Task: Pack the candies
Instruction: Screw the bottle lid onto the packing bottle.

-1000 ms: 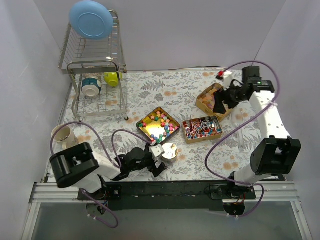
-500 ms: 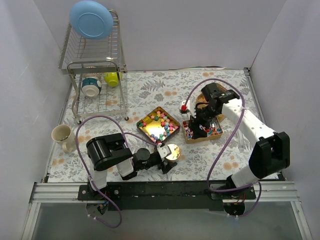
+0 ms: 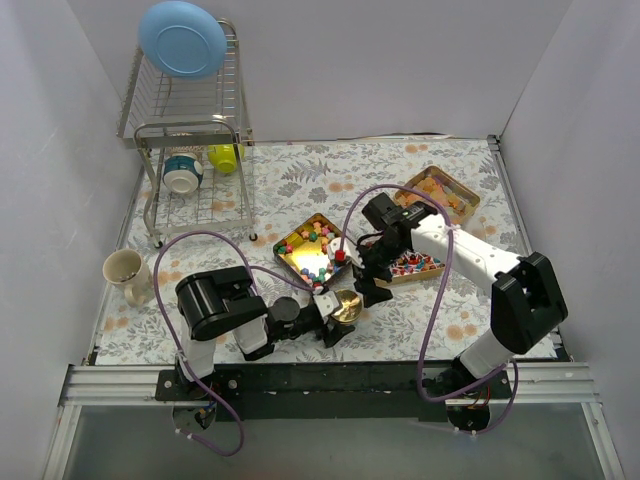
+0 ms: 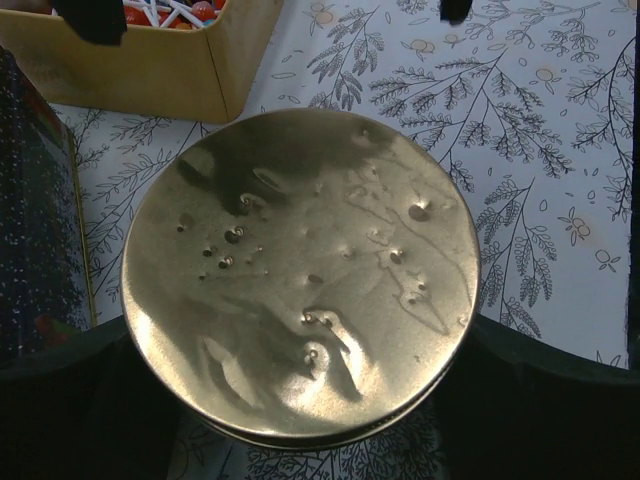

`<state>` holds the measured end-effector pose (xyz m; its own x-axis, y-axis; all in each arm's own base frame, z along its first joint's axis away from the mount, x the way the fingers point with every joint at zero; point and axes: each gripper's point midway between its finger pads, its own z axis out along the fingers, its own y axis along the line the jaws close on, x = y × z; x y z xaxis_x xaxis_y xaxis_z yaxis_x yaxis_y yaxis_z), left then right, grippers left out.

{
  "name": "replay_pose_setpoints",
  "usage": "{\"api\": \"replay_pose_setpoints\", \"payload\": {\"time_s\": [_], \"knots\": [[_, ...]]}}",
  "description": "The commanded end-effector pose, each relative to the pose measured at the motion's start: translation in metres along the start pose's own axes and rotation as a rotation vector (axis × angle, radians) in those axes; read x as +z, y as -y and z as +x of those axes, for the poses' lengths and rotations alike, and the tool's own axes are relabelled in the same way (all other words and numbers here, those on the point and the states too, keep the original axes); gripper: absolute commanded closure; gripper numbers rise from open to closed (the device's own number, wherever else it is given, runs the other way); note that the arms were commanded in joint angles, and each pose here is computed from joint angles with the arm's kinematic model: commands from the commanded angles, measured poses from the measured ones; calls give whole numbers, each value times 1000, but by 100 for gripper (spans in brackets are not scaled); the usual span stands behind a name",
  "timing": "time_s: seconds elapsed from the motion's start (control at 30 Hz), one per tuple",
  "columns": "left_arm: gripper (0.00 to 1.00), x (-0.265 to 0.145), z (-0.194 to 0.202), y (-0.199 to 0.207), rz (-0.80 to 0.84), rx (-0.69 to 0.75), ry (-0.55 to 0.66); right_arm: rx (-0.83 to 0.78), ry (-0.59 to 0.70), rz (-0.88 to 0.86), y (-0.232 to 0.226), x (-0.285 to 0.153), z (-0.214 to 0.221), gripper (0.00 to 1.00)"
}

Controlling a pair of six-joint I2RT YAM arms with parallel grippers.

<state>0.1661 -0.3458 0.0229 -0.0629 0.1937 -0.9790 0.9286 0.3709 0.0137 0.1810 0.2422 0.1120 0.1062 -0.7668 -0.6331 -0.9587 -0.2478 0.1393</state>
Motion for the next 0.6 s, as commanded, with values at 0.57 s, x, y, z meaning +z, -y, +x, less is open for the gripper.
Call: {"api": "replay_pose_setpoints", "payload": {"time_s": [0.57], "knots": [[100,0,40,-18,-111,10,-124,-51,-19,-128,-34,34,12,9]]}}
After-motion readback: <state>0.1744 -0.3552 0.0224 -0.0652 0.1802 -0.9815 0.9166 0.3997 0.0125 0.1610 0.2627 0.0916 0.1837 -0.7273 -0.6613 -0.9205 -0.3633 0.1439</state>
